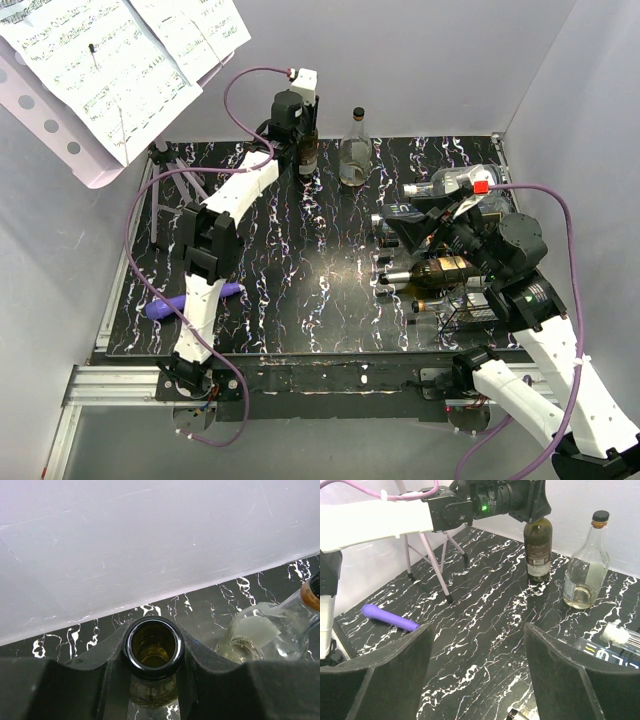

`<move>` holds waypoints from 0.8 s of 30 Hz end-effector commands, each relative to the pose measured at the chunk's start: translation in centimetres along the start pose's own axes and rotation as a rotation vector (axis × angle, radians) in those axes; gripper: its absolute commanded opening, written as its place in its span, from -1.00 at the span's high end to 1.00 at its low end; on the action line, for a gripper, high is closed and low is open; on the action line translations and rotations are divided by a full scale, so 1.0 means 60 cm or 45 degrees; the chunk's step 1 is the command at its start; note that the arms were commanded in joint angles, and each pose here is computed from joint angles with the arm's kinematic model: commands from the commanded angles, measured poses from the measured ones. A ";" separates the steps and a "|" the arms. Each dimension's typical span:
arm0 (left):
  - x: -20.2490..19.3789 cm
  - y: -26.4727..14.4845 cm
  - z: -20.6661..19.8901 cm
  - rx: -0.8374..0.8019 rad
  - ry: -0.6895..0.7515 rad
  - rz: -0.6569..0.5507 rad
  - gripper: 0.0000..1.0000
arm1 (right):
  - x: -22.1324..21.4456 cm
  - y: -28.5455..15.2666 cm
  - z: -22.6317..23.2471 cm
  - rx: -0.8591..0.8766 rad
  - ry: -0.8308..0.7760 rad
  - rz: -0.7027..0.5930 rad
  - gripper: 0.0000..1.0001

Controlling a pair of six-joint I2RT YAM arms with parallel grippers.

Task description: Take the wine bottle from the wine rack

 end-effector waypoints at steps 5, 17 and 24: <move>0.074 -0.011 0.012 0.017 -0.010 -0.136 0.62 | 0.041 -0.012 -0.005 -0.061 -0.112 -0.103 -0.61; 0.084 -0.018 0.010 -0.014 -0.025 -0.135 -0.28 | 0.050 -0.001 -0.003 -0.044 -0.104 -0.080 -0.61; 0.120 -0.050 0.011 -0.049 -0.051 -0.175 -0.82 | 0.051 -0.002 -0.003 -0.052 -0.096 -0.082 -0.60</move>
Point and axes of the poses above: each gripper's point midway between its finger pads, its own y axis out along the fingers, its own z axis along the line the jaws close on, x = y × z, the point moved 3 cm from there along -y, back along the fingers, and after that the axes turned 3 degrees about y, right-handed, at the moved point
